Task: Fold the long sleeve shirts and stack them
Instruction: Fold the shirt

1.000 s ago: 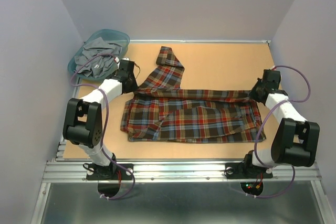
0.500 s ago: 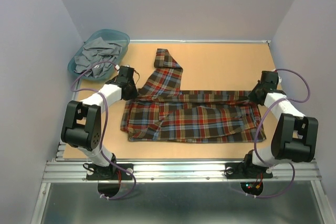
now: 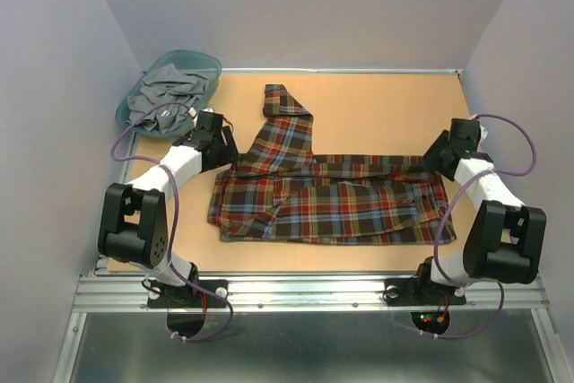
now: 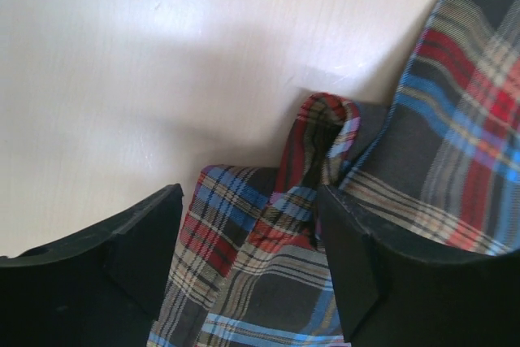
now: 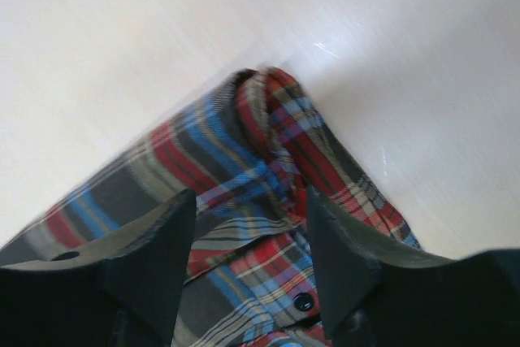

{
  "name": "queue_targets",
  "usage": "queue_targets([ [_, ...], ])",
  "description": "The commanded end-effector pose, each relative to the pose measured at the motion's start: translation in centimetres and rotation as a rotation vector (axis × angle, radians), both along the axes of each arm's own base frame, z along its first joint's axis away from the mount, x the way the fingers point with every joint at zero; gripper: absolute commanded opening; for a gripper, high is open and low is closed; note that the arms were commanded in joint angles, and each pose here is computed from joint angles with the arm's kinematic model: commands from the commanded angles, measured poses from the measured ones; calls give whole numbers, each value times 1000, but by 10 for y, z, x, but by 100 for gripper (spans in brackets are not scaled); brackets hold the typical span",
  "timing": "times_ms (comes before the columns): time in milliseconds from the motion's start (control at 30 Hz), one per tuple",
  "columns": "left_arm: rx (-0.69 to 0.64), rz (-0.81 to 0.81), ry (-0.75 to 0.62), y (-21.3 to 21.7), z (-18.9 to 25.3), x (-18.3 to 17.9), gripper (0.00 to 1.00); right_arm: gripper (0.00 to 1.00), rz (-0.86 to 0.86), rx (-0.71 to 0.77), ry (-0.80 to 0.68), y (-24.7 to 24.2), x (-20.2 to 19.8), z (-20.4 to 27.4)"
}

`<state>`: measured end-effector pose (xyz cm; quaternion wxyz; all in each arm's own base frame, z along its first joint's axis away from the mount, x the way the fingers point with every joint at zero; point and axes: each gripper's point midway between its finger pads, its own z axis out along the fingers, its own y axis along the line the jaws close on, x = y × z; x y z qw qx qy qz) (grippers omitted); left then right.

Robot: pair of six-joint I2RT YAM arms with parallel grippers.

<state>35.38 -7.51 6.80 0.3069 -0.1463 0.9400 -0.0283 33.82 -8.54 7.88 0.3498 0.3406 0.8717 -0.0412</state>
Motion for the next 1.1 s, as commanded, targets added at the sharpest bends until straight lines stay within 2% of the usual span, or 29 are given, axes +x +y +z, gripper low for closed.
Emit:
queue_targets([
  [0,-27,-13,-137,-6,46,27,85,65,107,26,-179,13,32,63],
  [67,-49,-30,-163,-14,52,40,86,70,147,40,-197,19,37,70],
  [167,-70,-48,-196,-24,62,57,86,72,214,46,-202,28,40,73],
  [400,-80,-146,-214,-65,70,88,81,71,344,87,-192,58,51,71],
  [600,-63,-167,-163,-80,47,86,79,69,427,79,-130,96,66,53],
  [800,27,-169,-108,-74,21,70,79,69,513,54,-63,137,74,31],
  [1067,48,-155,-93,-64,12,55,79,67,609,89,43,182,36,2],
])
